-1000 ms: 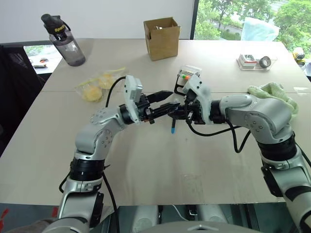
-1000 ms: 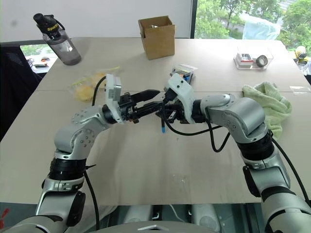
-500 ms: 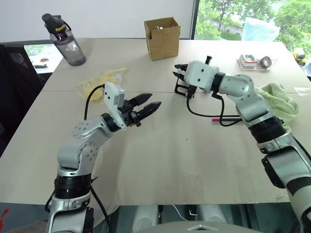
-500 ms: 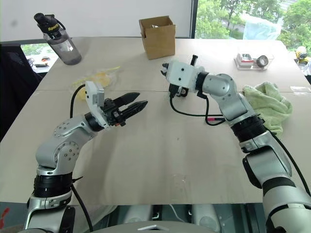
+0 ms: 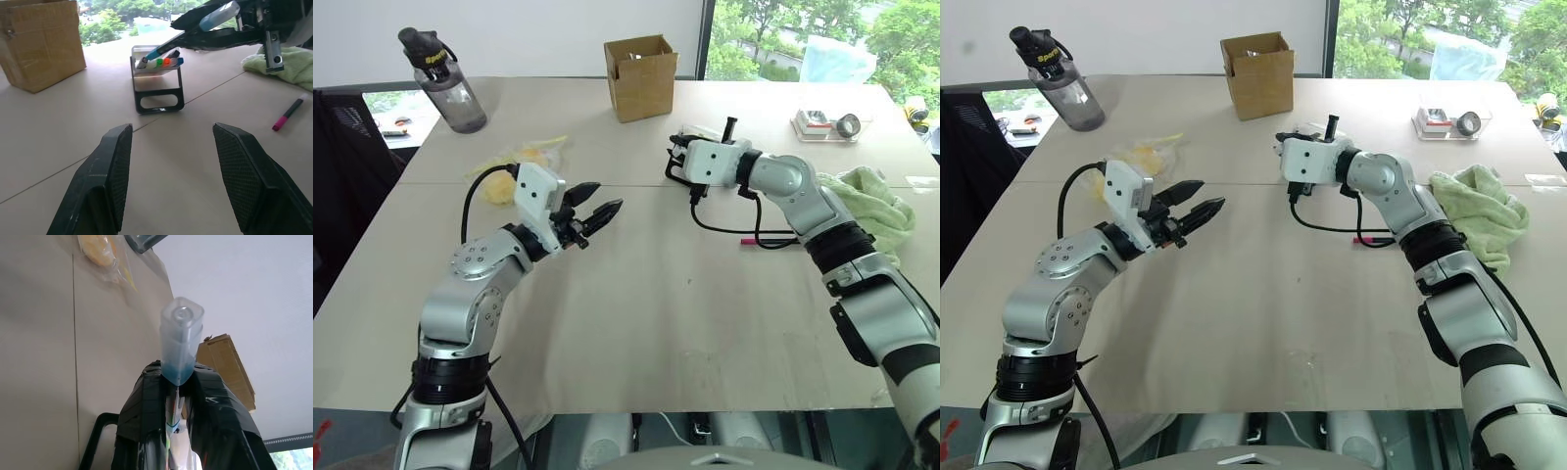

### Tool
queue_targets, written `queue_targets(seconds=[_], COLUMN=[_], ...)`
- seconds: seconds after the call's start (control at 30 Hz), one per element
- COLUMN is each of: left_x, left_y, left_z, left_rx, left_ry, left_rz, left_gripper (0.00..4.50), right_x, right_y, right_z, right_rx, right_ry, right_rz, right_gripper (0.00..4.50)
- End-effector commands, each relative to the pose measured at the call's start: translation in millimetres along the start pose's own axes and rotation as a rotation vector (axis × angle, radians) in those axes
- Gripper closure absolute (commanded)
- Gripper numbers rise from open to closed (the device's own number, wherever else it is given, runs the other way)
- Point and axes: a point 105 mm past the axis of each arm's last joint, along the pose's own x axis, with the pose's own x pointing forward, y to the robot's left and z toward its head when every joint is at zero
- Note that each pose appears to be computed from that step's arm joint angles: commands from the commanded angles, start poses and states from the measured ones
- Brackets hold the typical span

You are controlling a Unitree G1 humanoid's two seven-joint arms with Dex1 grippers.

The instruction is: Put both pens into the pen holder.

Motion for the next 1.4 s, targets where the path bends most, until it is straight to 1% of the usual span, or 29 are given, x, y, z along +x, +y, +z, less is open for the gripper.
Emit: queue_targets(seconds=[0.03,0.17,0.27,0.37,0.5,0.93,1.2,1.27,1.33,1.4], left_x=[1.3,3.1,2.9,2.8,3.9,6.5,6.9,7.9,9.1,10.5], left_y=[-0.6,-1.8,-2.3,-2.2,-2.1,3.0,13.1,12.3,11.1,9.8], left_z=[13.4,15.8,16.2,15.1,15.4,23.0,24.5,25.3,26.1,27.6], left_rx=[0.043,0.044,0.054,0.061,0.059,0.073,0.08,0.081,0.081,0.084], left_ry=[-0.041,-0.049,-0.045,-0.039,-0.043,-0.062,-0.057,-0.061,-0.065,-0.069], left_rz=[-0.004,-0.015,-0.021,-0.024,-0.025,-0.005,0.05,0.051,0.051,0.049], left_gripper=[1.82,1.82,1.82,1.82,1.82,1.82,1.82,1.78,1.78,1.78], right_x=[-2.6,-3.3,-4.4,-6.5,-8.7,2.3,9.2,12.0,14.4,16.9], right_y=[-20.9,-22.1,-26.6,-33.0,-39.3,-32.5,-32.3,-33.7,-34.0,-34.4], right_z=[6.2,6.8,18.0,22.7,16.8,2.7,-7.0,-10.6,-13.7,-14.9], right_rx=[-0.026,-0.025,-0.008,-0.001,-0.01,0.056,0.066,0.068,0.072,0.074], right_ry=[-0.018,-0.02,-0.073,-0.087,-0.054,-0.006,0.041,0.067,0.09,0.101], right_rz=[-0.066,-0.077,-0.099,-0.134,-0.157,-0.145,-0.142,-0.144,-0.142,-0.146], right_gripper=[4.39,4.39,4.39,4.39,4.39,4.39,4.39,3.35,2.6,1.6])
